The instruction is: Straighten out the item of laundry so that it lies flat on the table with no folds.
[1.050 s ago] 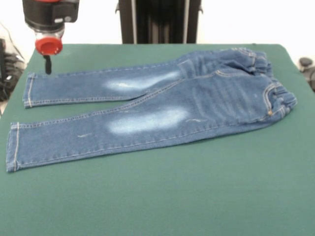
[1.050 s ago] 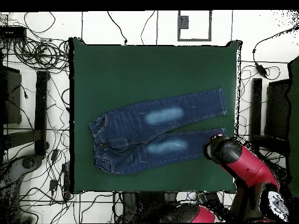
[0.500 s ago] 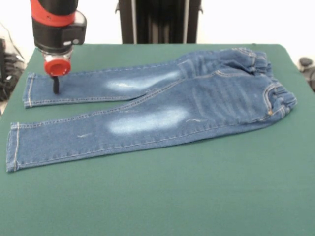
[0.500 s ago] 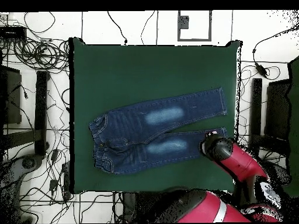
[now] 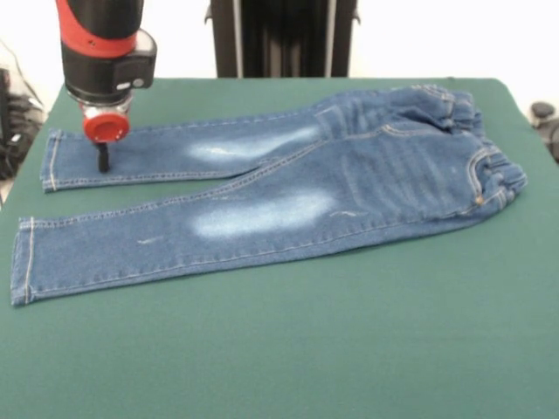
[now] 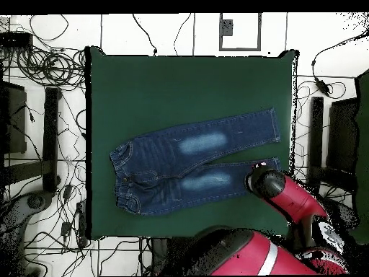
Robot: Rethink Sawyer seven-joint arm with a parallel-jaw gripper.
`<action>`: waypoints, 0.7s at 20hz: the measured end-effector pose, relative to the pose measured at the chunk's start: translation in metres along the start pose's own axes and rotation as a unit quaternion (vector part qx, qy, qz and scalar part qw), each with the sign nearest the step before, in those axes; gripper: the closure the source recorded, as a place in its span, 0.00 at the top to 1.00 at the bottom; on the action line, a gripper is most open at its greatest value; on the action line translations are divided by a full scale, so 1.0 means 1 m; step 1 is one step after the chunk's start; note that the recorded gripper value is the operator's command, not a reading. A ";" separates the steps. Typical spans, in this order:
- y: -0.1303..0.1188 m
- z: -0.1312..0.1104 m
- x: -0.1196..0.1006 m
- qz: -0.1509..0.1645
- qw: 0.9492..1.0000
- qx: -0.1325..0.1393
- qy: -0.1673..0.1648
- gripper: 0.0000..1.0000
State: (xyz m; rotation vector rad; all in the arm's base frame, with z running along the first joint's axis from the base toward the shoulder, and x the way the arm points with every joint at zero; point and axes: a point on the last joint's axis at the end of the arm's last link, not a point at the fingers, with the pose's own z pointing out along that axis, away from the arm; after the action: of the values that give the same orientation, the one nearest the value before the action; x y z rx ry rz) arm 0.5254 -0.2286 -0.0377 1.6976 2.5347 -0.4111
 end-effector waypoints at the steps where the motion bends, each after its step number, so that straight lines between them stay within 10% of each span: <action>1: 0.000 0.000 0.000 -0.003 1.000 0.000 -0.001 1.00; 2: 0.000 0.000 0.000 -0.007 1.000 0.000 -0.002 1.00; 3: 0.003 0.000 0.000 -0.019 1.000 -0.001 -0.007 0.00; 14: 0.010 0.002 0.002 -0.040 0.999 0.004 -0.021 0.00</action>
State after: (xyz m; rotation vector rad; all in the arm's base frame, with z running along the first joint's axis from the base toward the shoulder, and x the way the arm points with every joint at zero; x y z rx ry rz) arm 0.5339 -0.2235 -0.0416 1.5770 2.5807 -0.4575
